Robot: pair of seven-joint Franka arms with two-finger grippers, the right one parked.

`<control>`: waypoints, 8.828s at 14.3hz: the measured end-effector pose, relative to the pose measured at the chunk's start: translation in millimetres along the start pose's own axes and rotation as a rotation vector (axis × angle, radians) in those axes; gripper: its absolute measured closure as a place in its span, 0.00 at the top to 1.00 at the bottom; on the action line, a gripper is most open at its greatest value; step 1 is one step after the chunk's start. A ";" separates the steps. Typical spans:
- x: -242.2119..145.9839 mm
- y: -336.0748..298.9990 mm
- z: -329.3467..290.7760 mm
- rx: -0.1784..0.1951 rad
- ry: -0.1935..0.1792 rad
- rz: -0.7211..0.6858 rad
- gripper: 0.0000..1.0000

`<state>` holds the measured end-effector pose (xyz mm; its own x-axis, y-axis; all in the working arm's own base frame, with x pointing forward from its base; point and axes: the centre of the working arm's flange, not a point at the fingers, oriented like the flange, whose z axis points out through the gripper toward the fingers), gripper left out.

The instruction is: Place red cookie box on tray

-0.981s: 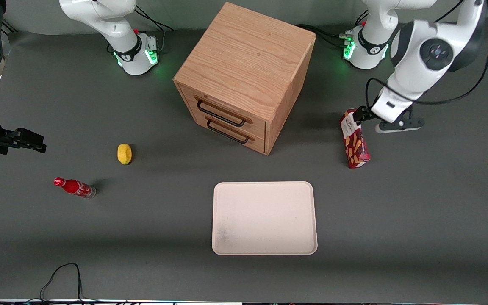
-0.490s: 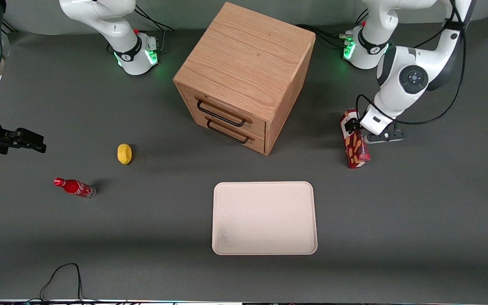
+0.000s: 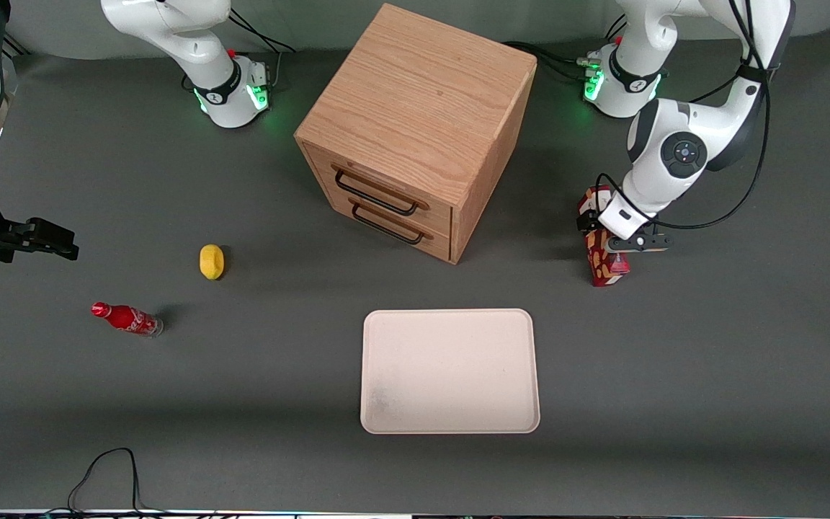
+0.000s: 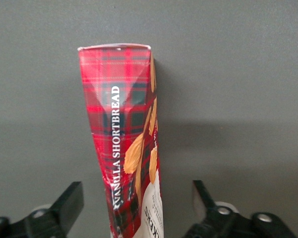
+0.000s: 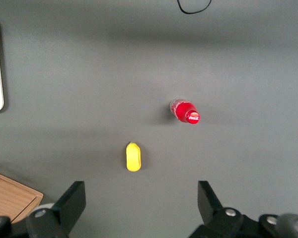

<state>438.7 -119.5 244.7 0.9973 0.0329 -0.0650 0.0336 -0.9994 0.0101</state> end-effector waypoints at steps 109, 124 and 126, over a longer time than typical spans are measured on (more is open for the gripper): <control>102.1 -94.1 -349.9 0.046 0.054 -0.034 1.00; 87.7 -96.2 -370.4 0.030 0.037 -0.007 1.00; 87.7 -97.2 -370.4 0.017 0.036 -0.008 1.00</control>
<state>546.8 -14.9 607.6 0.9987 0.0409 -0.0291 0.0407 -0.9991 -0.0075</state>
